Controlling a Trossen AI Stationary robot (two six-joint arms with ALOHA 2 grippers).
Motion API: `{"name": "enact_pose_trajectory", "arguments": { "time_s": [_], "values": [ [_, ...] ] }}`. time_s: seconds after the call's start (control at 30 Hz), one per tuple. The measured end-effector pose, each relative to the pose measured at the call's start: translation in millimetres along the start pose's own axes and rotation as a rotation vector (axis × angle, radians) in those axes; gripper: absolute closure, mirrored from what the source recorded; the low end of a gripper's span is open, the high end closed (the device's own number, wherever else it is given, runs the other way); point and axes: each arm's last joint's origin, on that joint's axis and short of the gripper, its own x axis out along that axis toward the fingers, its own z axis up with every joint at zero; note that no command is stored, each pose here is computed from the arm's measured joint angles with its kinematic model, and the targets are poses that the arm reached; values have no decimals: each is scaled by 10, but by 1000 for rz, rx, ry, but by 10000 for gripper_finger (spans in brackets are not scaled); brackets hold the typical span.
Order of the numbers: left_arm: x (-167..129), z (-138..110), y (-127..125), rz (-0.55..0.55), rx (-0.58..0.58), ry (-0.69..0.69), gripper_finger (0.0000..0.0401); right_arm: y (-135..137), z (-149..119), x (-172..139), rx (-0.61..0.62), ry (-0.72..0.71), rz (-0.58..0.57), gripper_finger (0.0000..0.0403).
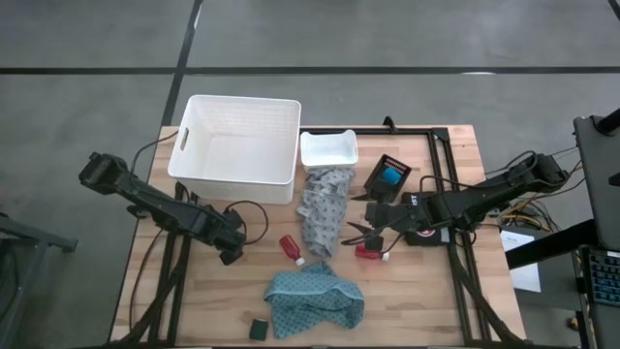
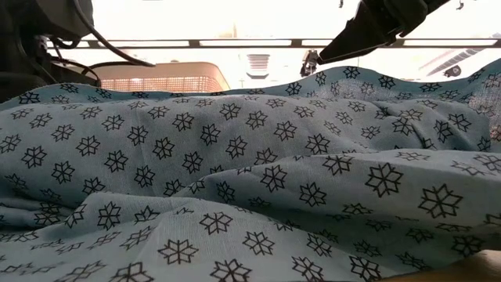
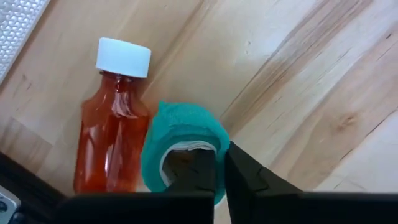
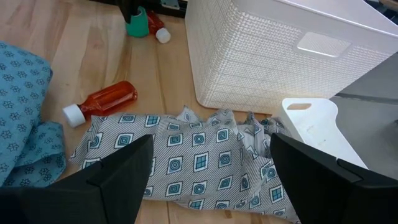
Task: Pick & Place Medicine items
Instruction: Put the light blue bandage into the black bin
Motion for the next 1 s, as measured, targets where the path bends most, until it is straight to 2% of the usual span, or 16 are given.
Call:
{"name": "enact_pose_trajectory", "arguments": {
  "time_s": [0.17,0.4,0.5,0.8,1.0],
  "values": [
    [-58,34,-45,-33,-5,-15,384,0,0,0,0,0,0,83],
    [-406,201,-242,-169,6,-121,385,0,0,0,0,0,0,83],
    [-593,304,-338,-227,11,-244,384,1,0,0,0,0,0,83],
    [-992,606,-594,-350,33,-780,384,0,0,0,0,0,0,83],
    [-1030,738,-762,-335,167,-958,384,0,0,0,1,0,0,83]
  ]
}}
